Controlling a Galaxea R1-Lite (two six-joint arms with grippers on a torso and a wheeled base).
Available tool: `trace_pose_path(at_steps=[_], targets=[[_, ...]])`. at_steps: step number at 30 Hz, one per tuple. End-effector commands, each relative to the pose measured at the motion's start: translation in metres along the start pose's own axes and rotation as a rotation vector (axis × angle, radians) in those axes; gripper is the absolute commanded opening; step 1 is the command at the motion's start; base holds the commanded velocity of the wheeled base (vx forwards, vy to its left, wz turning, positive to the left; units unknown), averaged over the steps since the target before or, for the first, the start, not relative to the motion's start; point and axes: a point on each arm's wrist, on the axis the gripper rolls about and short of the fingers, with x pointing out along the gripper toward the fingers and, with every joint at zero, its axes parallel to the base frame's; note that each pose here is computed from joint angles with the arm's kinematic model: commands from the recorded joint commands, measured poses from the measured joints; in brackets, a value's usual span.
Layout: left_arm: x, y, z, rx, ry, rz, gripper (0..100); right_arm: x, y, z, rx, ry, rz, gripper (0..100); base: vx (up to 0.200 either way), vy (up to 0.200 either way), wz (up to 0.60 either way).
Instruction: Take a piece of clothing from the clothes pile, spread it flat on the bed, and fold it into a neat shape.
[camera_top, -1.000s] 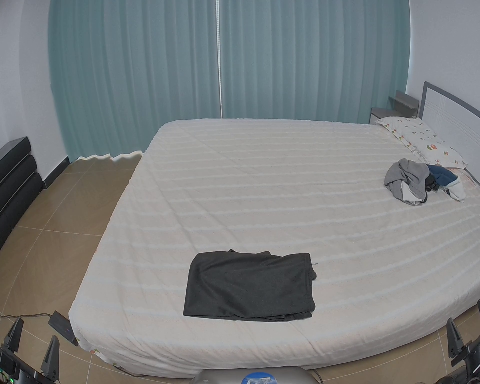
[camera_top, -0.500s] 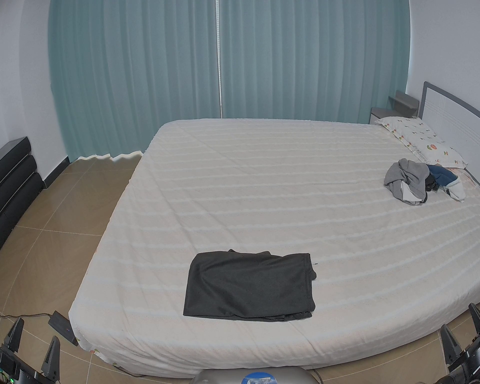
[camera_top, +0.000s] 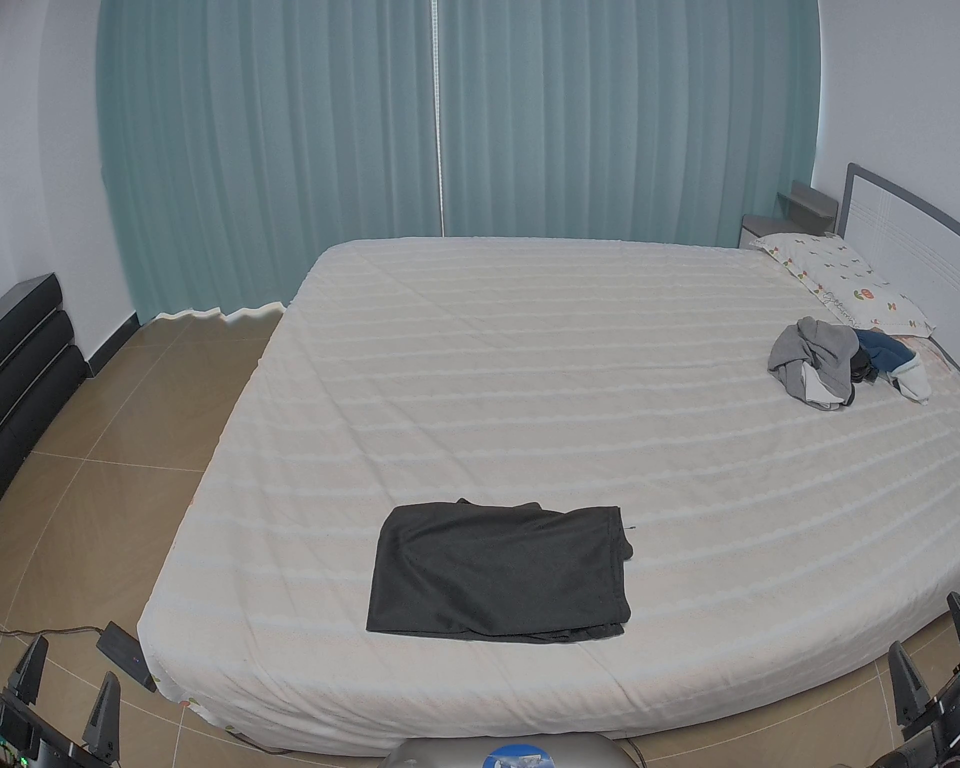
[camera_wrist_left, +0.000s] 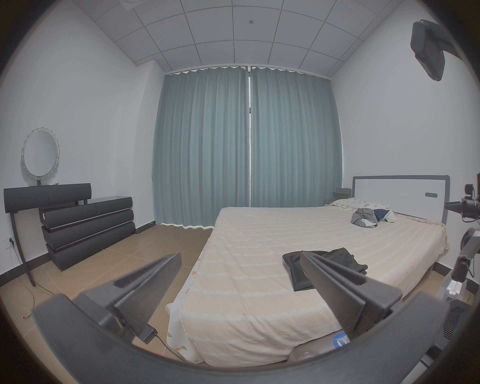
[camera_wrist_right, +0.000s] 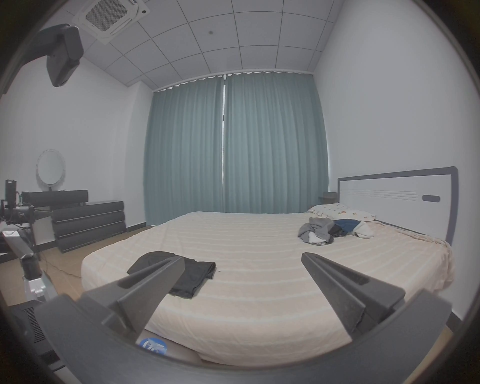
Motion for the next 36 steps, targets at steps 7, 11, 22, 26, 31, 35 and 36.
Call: trace_pose_path(at_steps=[7, 11, 22, 26, 31, 35, 36], targets=[[0.0, 0.0, -0.004, -0.001, 0.007, 0.001, 100, 0.0, 0.004, -0.006, 0.013, 0.055, 0.229, 100, 0.0, 0.0, 0.0], [0.0, 0.0, -0.004, -0.001, 0.006, 0.001, 100, -0.005, 0.003, -0.011, -0.008, 0.066, 0.334, 100, 0.0, 0.0, 0.0], [0.001, 0.0, -0.005, -0.001, 0.009, 0.001, 100, -0.009, -0.003, -0.015, 0.078, 0.012, 0.086, 100, 0.0, 0.0, 0.0], [0.0, 0.0, -0.004, -0.001, 0.006, 0.001, 100, -0.009, -0.003, -0.015, 0.05, 0.013, 0.083, 100, 0.0, 0.0, 0.0], [0.0, 0.0, -0.004, -0.001, 0.006, 0.001, 100, -0.009, -0.002, -0.016, 0.028, 0.018, 0.087, 100, 0.0, 0.0, 0.0], [0.0, 0.0, -0.004, -0.001, 0.006, 0.001, 100, -0.009, -0.003, -0.016, 0.049, 0.014, 0.06, 100, 0.0, 0.0, 0.0], [0.0, 0.0, -0.004, -0.001, 0.006, 0.001, 100, -0.009, -0.003, -0.016, 0.049, 0.017, 0.053, 100, 0.0, 0.0, 0.0]])
